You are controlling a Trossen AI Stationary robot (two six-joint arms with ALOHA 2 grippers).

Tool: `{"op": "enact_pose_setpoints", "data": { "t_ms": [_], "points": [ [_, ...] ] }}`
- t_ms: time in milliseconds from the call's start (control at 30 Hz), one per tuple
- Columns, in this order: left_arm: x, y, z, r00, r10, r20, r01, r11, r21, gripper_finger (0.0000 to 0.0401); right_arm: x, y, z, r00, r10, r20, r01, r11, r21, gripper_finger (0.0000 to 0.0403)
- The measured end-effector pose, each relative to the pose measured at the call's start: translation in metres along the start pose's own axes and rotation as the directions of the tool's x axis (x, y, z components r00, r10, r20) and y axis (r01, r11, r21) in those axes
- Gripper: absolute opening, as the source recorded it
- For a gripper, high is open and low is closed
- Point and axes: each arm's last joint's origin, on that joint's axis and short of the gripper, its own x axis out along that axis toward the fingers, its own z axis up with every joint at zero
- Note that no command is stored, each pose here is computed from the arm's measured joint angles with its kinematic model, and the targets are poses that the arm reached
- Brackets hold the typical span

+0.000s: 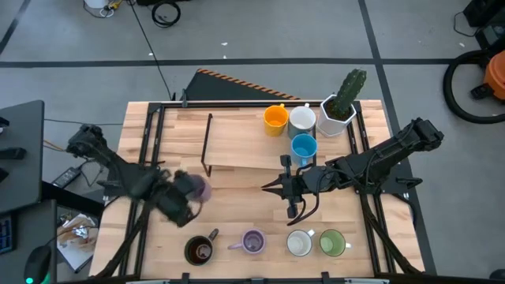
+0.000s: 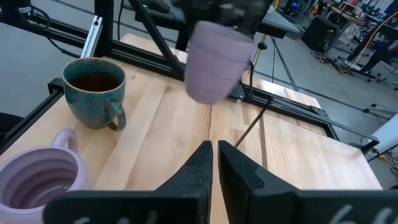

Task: Place coffee mugs
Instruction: Put the left purple mug on the shelf

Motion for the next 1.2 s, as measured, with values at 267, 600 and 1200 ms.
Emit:
{"op": "enact_pose_setpoints", "data": {
  "t_ms": [267, 600, 1200],
  "points": [
    [-0.025, 0.027, 0.067, 0.992, -0.044, 0.115, 0.028, 0.990, 0.135, 0.0055, -0.002, -0.002, -0.002, 0.999, -0.003, -0.038, 0.002, 1.000, -0.010, 0.0032],
    [-0.017, 0.062, 0.131, 0.995, -0.039, 0.096, 0.018, 0.978, 0.209, 0.0055, -0.016, -0.029, 0.005, 0.996, -0.092, -0.007, 0.093, 0.995, 0.048, 0.0032],
    [0.036, 0.037, 0.220, 0.997, 0.063, -0.038, -0.049, 0.952, 0.302, 0.0055, -0.077, -0.039, 0.037, 0.954, -0.290, -0.082, 0.298, 0.948, 0.113, 0.0032]
  ]
}}
